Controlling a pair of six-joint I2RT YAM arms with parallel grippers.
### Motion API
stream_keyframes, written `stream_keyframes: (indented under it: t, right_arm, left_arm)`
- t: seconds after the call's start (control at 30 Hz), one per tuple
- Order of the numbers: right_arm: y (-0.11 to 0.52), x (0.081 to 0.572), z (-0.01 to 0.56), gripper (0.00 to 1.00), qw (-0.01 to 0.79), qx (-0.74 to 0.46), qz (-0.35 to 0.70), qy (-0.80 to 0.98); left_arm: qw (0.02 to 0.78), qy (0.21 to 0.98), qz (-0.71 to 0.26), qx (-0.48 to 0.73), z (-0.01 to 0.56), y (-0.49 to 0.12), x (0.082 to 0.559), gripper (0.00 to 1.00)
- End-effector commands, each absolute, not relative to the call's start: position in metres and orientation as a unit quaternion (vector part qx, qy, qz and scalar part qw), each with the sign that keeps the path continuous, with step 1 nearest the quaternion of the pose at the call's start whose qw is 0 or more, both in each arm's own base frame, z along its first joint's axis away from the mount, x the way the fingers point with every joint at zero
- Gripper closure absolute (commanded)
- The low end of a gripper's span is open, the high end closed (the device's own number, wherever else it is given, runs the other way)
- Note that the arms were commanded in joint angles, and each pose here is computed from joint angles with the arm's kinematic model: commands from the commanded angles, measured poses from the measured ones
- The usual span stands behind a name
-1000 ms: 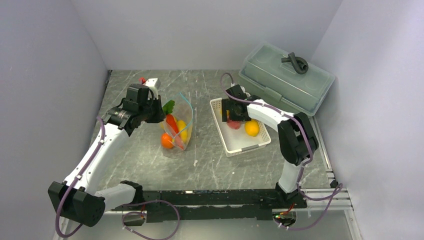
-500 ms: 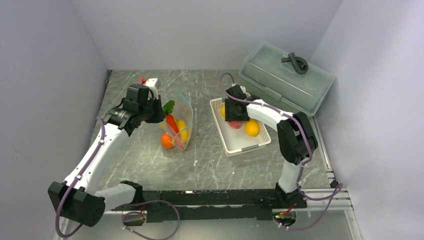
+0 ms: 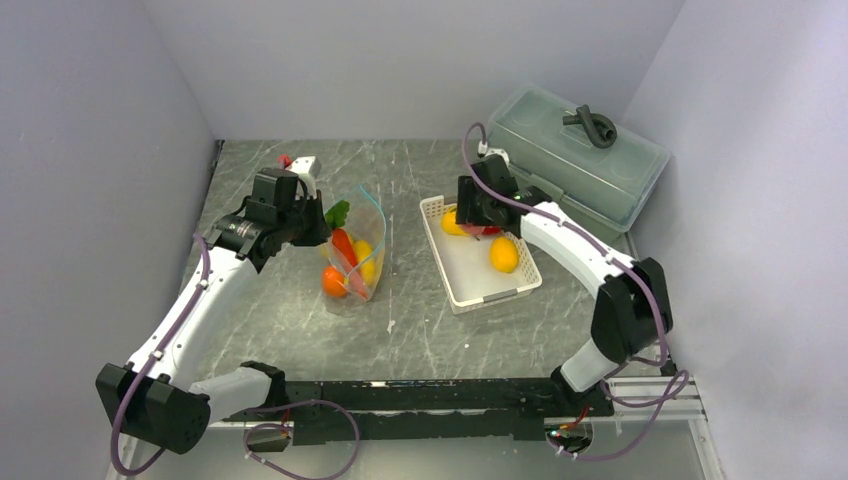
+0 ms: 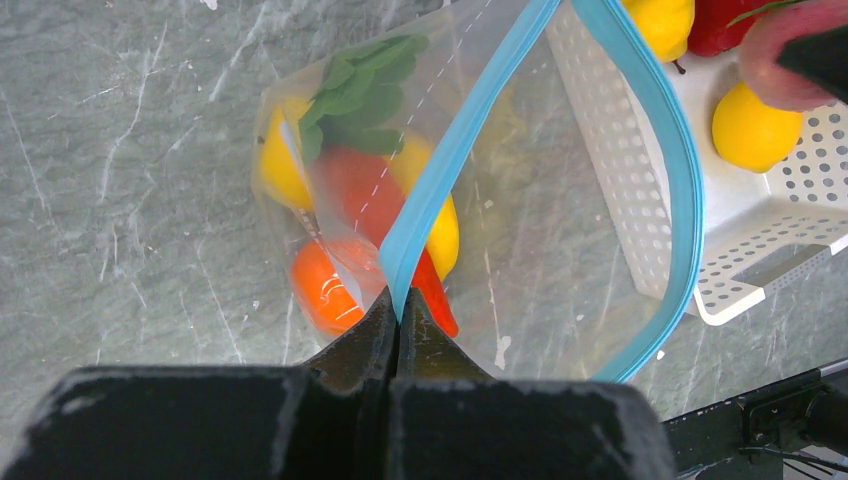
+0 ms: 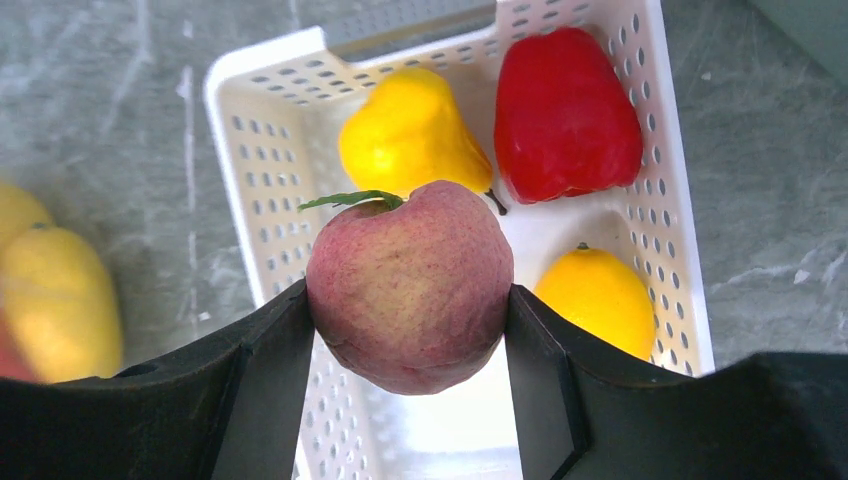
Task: Place the food in the zip-top bag and seal the zipper
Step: Pick up the fake fruit from the bin, then place the fake fruit in the zipper food storage bag.
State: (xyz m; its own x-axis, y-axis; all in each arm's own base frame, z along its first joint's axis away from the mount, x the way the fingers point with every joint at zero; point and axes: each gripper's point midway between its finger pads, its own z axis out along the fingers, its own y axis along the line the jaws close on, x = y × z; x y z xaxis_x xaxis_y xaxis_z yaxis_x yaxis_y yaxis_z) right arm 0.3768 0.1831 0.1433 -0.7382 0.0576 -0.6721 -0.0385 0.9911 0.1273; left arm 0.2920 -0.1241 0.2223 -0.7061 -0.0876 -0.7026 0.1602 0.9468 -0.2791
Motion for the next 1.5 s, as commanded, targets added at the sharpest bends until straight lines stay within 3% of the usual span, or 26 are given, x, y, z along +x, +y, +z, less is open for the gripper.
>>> stream_keyframes:
  t: [0.0,0.6,1.07,1.47]
  right_arm:
    - [0.192,0.375,0.194,0.82,0.407,0.004,0.122,0.905]
    - [0.278,0.316,0.310,0.80,0.456,-0.145,0.346,0.807]
    - [0.357,0.282,0.351,0.78,0.478,-0.250,0.363,0.760]
    - [0.404,0.298,0.327,0.78,0.450,-0.271,0.346,0.778]
  left_arm:
    - [0.404,0.899,-0.165,0.026,0.231,-0.125,0.295,1.00]
    - [0.401,0.901,-0.165,0.026,0.230,-0.125,0.295,1.00]
    - [0.403,0.899,-0.168,0.028,0.232,-0.126,0.294,1.00]
    - [0.406,0.897,-0.175,0.030,0.235,-0.128,0.292,1.00]
